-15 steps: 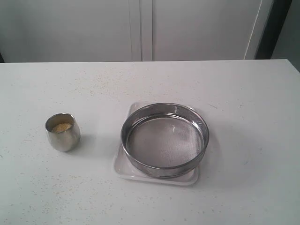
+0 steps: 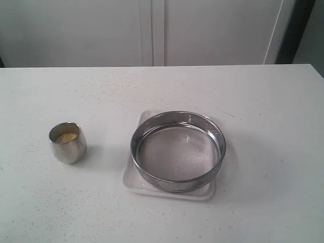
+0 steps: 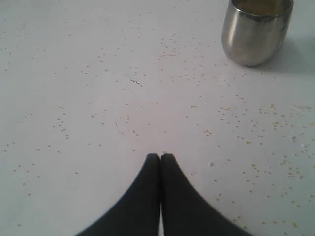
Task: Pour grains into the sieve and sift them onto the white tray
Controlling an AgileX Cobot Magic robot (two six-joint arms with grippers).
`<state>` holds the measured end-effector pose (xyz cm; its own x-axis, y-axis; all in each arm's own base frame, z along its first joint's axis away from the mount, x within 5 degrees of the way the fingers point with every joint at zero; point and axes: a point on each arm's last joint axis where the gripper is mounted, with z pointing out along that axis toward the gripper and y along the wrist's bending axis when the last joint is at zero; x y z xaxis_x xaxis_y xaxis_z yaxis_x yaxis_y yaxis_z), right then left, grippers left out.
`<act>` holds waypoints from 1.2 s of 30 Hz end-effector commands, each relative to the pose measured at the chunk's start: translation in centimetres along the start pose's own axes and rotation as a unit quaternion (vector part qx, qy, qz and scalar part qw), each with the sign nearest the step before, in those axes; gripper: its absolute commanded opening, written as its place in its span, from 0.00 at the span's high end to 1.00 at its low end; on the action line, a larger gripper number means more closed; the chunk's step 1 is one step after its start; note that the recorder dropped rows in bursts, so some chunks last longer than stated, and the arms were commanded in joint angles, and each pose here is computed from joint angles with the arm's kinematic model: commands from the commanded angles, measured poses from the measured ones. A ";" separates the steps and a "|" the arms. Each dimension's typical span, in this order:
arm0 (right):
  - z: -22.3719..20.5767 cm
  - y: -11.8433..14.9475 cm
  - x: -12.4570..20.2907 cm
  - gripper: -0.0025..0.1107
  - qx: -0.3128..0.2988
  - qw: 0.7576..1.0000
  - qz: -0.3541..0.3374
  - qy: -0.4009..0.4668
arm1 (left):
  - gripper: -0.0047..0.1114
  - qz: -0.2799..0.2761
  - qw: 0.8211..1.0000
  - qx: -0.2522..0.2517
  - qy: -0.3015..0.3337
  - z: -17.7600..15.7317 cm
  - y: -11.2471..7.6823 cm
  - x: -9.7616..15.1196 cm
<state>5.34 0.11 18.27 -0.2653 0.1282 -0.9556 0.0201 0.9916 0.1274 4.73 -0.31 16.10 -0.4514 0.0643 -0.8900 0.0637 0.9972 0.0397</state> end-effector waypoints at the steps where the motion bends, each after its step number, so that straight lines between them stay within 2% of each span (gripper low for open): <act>1: 0.0 0.0 0.0 0.98 0.001 1.000 0.003 -0.007 | 0.96 -0.004 1.000 0.002 0.005 0.1 0.0 0.2; 4: 0.0 0.0 0.0 0.98 0.001 1.000 0.003 -0.007 | 0.96 -0.004 1.000 0.001 -0.009 0.1 0.0 0.0; 9: 0.0 0.0 0.0 0.98 0.001 1.000 0.003 -0.007 | 0.96 -0.004 0.992 -0.012 -0.127 -0.2 0.2 -2.1; 10: 0.0 0.0 0.0 0.98 0.001 1.000 0.003 -0.007 | 0.96 -0.004 0.987 -0.016 -0.162 -0.4 0.3 -2.8; 14: 0.0 0.0 0.0 0.98 0.001 1.000 0.003 -0.007 | 0.96 -0.004 0.970 -0.024 -0.241 -1.0 0.4 -4.1; 36: 0.0 0.0 0.0 0.98 0.001 1.000 0.003 -0.007 | 0.96 -0.004 0.967 -0.026 -0.254 -1.1 0.5 -4.3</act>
<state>5.34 0.11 18.27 -0.2653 0.1282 -0.9556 0.0201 0.9916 0.1274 5.75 -0.09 20.32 0.0221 0.0508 -0.9985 0.0135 0.9986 0.0511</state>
